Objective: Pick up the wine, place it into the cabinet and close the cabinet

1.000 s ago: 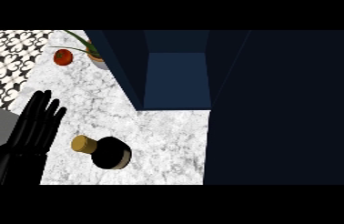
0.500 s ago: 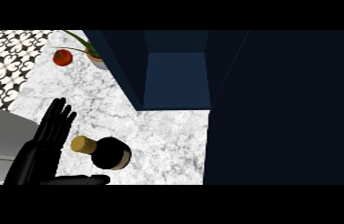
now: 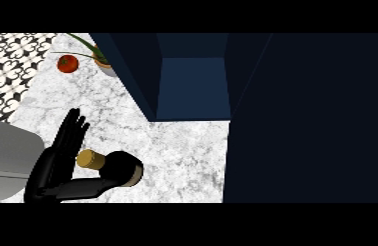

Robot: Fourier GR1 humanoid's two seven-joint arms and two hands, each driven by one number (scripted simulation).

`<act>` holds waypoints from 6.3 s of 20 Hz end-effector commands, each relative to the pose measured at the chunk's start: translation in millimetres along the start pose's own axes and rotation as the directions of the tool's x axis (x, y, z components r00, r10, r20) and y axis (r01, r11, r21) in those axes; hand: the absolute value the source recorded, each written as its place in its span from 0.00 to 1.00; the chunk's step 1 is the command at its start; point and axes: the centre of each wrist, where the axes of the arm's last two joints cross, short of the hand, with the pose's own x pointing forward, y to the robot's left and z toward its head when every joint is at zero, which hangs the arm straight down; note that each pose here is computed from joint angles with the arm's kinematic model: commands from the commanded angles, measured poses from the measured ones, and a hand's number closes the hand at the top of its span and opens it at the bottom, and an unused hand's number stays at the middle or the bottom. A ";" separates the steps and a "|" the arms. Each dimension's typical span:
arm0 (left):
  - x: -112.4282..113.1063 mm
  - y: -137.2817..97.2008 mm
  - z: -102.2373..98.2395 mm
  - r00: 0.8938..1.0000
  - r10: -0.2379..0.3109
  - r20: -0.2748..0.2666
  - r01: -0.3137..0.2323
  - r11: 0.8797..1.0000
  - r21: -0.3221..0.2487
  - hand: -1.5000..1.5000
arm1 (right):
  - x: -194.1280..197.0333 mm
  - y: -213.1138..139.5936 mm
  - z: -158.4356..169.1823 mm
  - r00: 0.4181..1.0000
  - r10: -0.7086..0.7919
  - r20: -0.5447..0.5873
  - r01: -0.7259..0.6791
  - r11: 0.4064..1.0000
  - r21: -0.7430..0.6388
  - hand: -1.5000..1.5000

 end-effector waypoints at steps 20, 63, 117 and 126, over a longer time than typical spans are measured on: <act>-102.7 -11.0 0.0 0.995 0.042 -0.086 -0.047 0.997 -0.065 0.00 | 54.0 5.2 40.0 0.994 -0.041 0.106 0.041 0.999 0.008 0.00; -128.9 -64.2 -43.9 0.957 0.271 0.100 -0.266 0.962 -0.059 1.00 | 43.4 -7.8 24.9 0.997 -0.004 0.082 0.001 1.000 0.031 0.00; 3.5 -191.9 -89.0 0.961 0.229 0.157 -0.229 0.973 -0.020 1.00 | 38.1 -8.7 21.5 0.998 -0.031 0.061 0.030 0.999 0.018 0.00; -37.9 -185.5 -96.9 0.958 0.253 0.138 -0.258 0.966 0.021 1.00 | 37.7 -12.9 25.7 0.998 -0.024 0.063 0.021 0.998 0.061 0.00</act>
